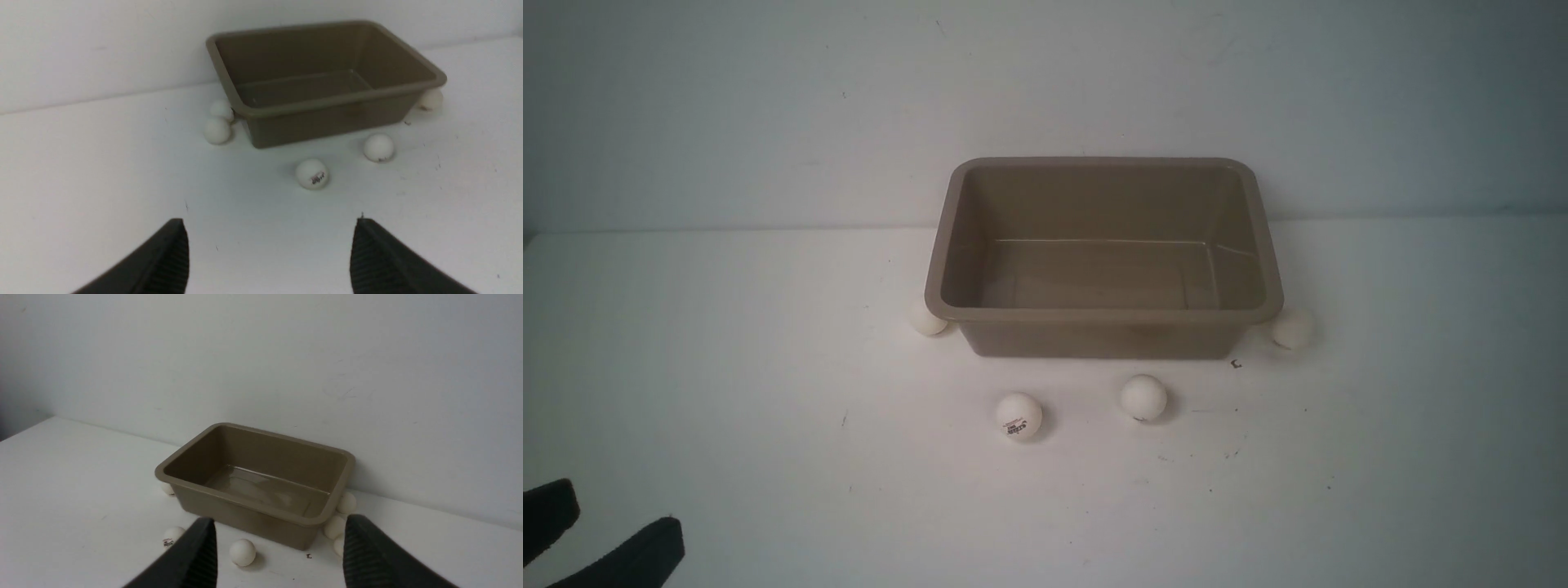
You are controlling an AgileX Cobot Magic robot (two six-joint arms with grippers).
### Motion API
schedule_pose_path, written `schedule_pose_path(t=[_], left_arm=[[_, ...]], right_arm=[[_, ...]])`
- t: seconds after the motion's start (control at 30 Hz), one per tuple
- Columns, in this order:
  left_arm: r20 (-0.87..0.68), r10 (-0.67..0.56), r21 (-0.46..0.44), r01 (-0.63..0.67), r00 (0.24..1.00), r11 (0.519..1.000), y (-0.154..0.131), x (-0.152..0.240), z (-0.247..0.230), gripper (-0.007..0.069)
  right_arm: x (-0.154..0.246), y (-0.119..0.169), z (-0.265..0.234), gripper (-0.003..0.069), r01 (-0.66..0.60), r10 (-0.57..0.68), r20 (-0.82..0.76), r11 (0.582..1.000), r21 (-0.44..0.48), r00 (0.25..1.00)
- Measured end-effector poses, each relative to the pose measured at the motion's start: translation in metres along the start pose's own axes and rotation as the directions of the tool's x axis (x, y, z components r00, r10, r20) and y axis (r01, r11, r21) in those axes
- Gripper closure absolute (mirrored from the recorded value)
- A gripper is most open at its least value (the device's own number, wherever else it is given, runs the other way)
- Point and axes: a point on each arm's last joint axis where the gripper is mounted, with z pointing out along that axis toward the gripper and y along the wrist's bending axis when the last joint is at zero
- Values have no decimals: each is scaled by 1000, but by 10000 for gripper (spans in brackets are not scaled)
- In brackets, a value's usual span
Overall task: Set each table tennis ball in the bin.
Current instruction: Use the left arm to clamp the table tennis ball closest to it
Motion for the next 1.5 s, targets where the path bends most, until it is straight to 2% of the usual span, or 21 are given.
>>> schedule_pose_path(t=[0.13, 0.2, 0.27, 0.4, 0.5, 0.6, 0.77, 1.0, 1.27, 1.5], left_arm=[[-120, 40, 33, -37, 992, 999, 6, -9, 17, 147], [-142, 58, 39, -52, 988, 998, 8, -12, 22, 147], [-197, 96, 68, -84, 976, 994, 14, -18, 36, 147], [-229, 136, 118, -112, 964, 987, 18, -25, 53, 147], [-232, 177, 177, -138, 957, 975, 20, -30, 67, 147], [-219, 174, 225, -124, 960, 966, 21, -33, 78, 147], [-200, 157, 304, -91, 967, 948, 24, -39, 103, 147], [-255, 106, 363, -7, 961, 932, 38, -32, 147, 147], [-321, 24, 372, 102, 947, 923, 51, -22, 186, 147], [-267, -8, 362, 108, 964, 926, 55, -47, 193, 147]], right_arm=[[-5, -4, 25, 271, 34, -43, -71, 992, -120, 997], [-5, -6, 33, 271, 46, -62, -100, 988, -149, 993], [-4, -15, 54, 271, 46, -84, -186, 979, -198, 979], [1, -30, 84, 271, -5, -64, -297, 974, -225, 953], [7, -44, 109, 271, 2, -93, -366, 970, -242, 926], [13, -57, 130, 271, 27, -119, -401, 973, -229, 908], [24, -75, 162, 271, -8, -80, -450, 982, -191, 889], [35, -90, 191, 271, -4, -77, -453, 985, -175, 888], [38, -94, 198, 271, 19, -96, -453, 985, -172, 886], [38, -95, 198, 271, 20, -96, -451, 985, -171, 887]])
